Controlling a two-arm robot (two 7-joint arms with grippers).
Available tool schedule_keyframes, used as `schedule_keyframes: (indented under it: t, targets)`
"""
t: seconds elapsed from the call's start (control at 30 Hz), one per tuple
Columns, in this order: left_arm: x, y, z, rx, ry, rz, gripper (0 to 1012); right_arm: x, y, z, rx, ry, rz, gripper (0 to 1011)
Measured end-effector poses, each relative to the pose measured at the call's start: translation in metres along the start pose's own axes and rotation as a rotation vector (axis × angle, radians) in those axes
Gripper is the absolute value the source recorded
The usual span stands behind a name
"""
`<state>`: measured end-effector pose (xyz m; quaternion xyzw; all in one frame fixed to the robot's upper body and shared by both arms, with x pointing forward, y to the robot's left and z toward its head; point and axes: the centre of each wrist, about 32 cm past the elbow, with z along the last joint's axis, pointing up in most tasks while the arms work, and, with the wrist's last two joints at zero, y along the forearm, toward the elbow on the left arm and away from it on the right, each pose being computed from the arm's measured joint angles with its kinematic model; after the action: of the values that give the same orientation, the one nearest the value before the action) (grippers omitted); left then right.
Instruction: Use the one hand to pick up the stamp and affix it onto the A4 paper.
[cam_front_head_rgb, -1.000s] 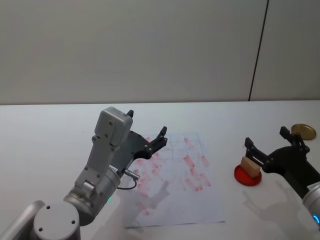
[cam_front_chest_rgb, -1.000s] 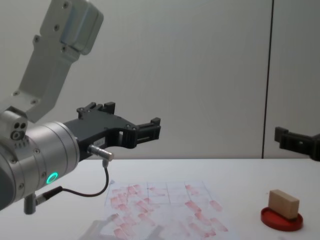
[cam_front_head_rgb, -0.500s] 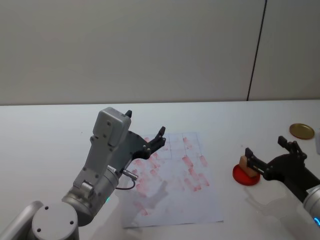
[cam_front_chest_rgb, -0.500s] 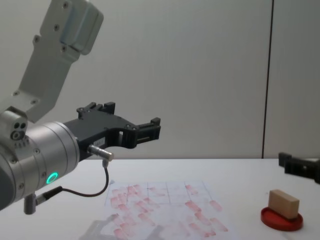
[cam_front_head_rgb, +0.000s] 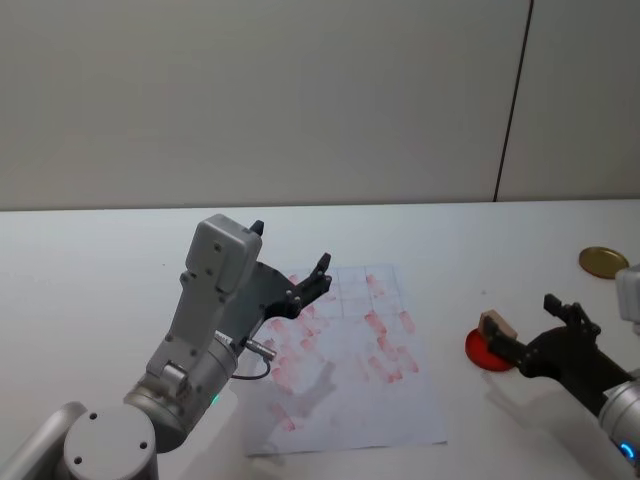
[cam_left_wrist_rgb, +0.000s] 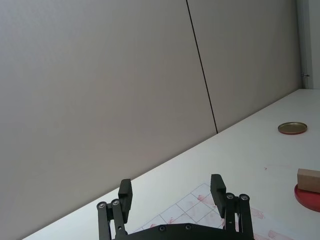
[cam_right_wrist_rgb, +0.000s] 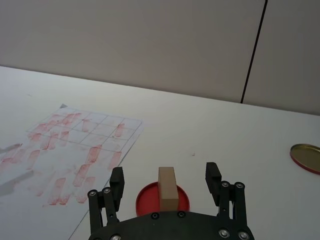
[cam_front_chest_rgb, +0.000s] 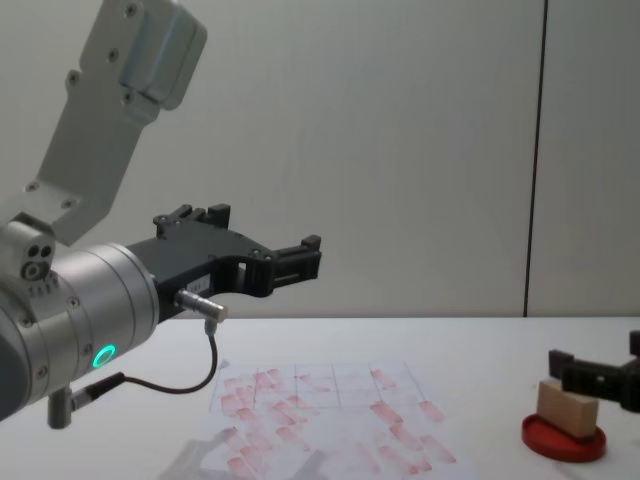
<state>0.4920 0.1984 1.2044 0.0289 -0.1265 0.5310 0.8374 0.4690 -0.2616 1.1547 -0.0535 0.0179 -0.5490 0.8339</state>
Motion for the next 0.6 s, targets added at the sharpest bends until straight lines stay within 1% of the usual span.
schedule_keyframes:
  t: [0.27,0.6]
  targets:
    - [0.0000,0.0000,0.0000,0.000,0.000,0.000,993,0.001,0.008,-0.008,-0.028,0.030,0.000,1001]
    - [0.0000,0.0000,0.0000,0.000,0.000,0.000,993,0.002,0.016,-0.016,-0.050,0.054,-0.005,1001]
